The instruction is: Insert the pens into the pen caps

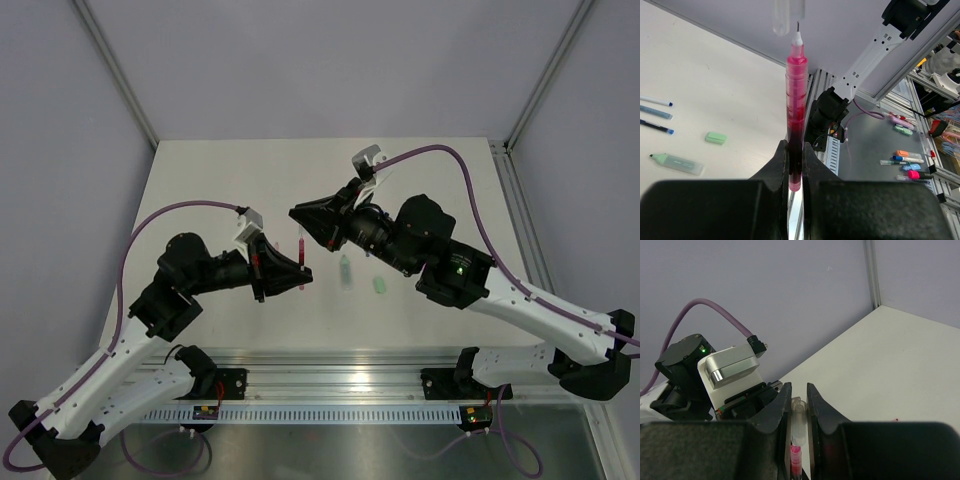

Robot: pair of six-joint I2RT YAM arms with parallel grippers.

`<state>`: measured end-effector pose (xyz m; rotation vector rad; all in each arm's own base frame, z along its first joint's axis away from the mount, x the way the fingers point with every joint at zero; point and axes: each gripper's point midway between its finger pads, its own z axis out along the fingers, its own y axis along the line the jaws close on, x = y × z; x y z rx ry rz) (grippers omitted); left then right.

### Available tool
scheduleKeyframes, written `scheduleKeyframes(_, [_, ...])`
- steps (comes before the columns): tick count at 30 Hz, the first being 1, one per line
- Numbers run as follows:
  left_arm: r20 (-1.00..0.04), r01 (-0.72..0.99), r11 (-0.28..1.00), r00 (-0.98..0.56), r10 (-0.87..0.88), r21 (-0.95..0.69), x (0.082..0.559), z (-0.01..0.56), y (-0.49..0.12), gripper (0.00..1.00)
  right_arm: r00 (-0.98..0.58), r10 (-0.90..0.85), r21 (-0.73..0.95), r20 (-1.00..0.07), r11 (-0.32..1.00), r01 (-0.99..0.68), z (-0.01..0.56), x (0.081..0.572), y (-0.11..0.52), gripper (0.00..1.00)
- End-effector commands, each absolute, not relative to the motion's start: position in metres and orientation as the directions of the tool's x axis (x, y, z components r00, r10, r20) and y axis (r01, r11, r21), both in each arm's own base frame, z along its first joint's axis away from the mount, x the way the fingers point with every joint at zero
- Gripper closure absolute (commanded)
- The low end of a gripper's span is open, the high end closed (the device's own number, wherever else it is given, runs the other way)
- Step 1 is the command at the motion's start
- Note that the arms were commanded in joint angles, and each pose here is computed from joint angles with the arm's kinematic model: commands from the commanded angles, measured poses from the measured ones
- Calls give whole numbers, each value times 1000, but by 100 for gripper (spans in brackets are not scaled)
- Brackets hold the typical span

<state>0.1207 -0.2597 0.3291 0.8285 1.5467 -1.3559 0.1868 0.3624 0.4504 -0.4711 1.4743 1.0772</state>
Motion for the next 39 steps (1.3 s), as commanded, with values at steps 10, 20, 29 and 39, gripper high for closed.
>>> scheduleKeyframes(10, [-945,935,156,-299,-132,-318,120,360,-259,100,-222,340,366,-914,450,-815,473,181,357,100])
scheduleKeyframes(20, [-946,936,157,-296,-134,-315,119,361,-258,100,-238,318,368,-918,456,-810,459,184,364,100])
scheduleKeyframes(29, [-946,935,165,-292,-138,-313,120,362,-257,100,-262,304,380,-916,450,-808,447,181,365,100])
scheduleKeyframes(39, [-946,934,170,-291,-143,-313,120,362,-257,100,-330,251,410,-910,434,-802,413,171,365,100])
